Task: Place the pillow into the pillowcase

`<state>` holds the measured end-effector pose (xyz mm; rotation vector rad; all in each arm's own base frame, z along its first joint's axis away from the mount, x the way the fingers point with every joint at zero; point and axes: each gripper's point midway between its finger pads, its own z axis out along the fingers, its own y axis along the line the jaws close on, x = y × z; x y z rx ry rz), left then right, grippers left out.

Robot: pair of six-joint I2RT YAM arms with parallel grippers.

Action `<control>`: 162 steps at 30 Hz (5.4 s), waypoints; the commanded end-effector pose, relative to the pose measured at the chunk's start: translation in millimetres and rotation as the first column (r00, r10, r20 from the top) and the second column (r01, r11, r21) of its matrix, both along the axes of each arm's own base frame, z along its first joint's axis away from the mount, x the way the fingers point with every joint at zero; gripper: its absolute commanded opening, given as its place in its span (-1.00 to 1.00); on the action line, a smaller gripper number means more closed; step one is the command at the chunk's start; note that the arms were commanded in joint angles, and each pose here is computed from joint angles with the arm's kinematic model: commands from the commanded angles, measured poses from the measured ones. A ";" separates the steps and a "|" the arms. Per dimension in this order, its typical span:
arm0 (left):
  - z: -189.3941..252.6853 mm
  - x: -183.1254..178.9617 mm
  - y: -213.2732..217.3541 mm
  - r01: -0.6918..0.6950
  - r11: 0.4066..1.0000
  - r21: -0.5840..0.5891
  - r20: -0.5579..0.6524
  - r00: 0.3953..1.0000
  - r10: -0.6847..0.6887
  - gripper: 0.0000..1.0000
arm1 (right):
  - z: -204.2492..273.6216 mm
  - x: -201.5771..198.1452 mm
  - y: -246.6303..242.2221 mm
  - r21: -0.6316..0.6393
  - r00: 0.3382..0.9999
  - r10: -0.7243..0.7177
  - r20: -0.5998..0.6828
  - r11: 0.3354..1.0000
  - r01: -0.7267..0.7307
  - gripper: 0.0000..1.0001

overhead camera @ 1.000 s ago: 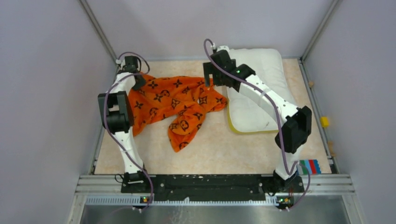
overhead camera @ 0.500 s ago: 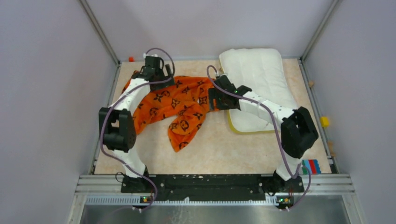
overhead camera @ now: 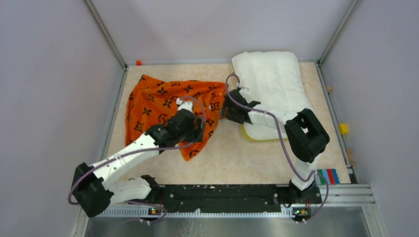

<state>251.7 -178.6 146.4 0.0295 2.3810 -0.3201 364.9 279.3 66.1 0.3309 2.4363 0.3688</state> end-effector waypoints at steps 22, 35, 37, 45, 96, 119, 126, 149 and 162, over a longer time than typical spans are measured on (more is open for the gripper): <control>-148.1 -60.2 -2.5 -0.014 0.962 0.271 -0.188 0.980 0.067 -0.08 | -32.0 64.3 -24.3 -0.042 0.967 -0.233 0.102 0.970 0.238 -0.22; 29.0 -104.1 -91.5 0.444 0.853 -0.273 -0.080 0.873 -0.480 -1.00 | 176.0 104.8 -41.5 -0.374 0.934 0.036 0.355 0.921 0.107 -1.00; 72.5 -127.0 -110.9 0.555 0.723 -0.411 0.002 0.794 -0.608 -1.00 | 210.8 111.2 -50.1 -0.442 0.921 0.078 0.381 0.890 0.108 -1.00; 123.2 -204.2 -160.1 0.673 0.263 -0.692 0.153 0.493 -0.857 -0.99 | 249.3 150.4 -107.6 -0.506 0.907 0.059 0.417 0.844 0.178 -1.00; -182.4 26.7 230.1 -0.879 0.404 0.253 -0.326 0.316 0.891 -0.96 | 115.9 -66.4 -13.1 -0.161 0.916 0.354 0.188 0.931 -0.327 0.44; -9.3 124.3 139.7 -0.367 0.930 -0.017 0.020 0.930 0.368 0.98 | 107.4 -11.3 -138.7 -0.204 0.986 0.070 0.148 0.978 -0.039 0.51; 21.5 104.3 -38.9 0.105 0.992 -0.064 0.061 0.993 -0.101 0.98 | 100.9 -15.3 -158.1 -0.192 0.993 0.021 0.115 0.981 0.002 0.51; -12.5 128.4 -152.6 0.246 0.967 -0.060 0.010 0.969 -0.246 -0.95 | 66.7 -34.5 -145.3 -0.326 0.981 0.191 0.008 0.928 -0.178 0.64; -27.2 132.0 -67.8 0.161 0.973 -0.169 -0.074 0.982 -0.175 -1.00 | -37.3 -35.1 -111.5 -0.297 0.944 0.228 -0.239 0.908 -0.294 -1.00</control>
